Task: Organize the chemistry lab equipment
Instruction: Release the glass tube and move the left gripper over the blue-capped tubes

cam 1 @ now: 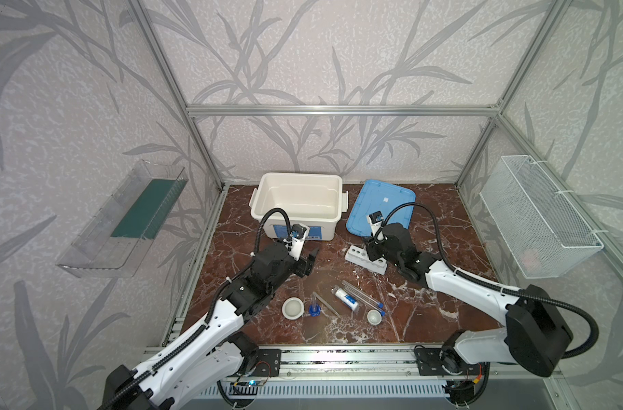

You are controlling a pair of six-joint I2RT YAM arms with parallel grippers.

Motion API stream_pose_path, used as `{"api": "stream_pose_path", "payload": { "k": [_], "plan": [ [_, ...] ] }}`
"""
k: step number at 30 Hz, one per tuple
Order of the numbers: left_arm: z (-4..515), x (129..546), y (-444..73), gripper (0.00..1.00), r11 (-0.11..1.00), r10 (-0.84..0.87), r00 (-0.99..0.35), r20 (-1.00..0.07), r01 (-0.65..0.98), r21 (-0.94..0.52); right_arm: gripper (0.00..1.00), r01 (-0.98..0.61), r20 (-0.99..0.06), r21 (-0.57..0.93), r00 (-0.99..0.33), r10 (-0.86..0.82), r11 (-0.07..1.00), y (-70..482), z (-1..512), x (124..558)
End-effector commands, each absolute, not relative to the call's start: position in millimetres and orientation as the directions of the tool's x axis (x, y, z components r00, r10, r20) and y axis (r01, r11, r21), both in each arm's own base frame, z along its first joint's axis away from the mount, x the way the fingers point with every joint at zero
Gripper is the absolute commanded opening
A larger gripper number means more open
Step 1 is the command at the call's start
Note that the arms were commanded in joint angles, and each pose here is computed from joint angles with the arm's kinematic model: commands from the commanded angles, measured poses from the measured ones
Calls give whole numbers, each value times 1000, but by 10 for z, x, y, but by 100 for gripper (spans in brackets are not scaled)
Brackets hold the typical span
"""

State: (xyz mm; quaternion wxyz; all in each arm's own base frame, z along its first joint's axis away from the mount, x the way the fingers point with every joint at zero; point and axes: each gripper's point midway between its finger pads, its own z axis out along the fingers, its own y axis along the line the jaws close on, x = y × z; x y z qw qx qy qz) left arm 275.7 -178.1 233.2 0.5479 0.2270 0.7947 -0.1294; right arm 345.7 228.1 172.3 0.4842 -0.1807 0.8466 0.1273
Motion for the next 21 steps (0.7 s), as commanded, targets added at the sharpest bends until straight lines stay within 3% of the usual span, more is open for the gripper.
{"api": "stream_pose_path", "payload": {
  "k": [1,7,12,21],
  "plan": [
    [2389,2673,-1924,78,801,275,-294,-915,596,49,42,-437,-889,21,-419,-183,899,2204,2083,3393],
    [2363,2428,-2264,77,617,423,-238,-874,782,86,45,-450,-910,4,-371,-183,893,2069,2550,3221],
    [2136,2217,-2649,76,418,631,-90,-770,876,241,45,-434,-913,39,-381,-144,900,1828,2803,3064],
    [1581,2067,-3149,74,167,782,64,-619,937,308,44,-395,-865,174,-499,-52,902,1414,2698,2745]
  ]
}}
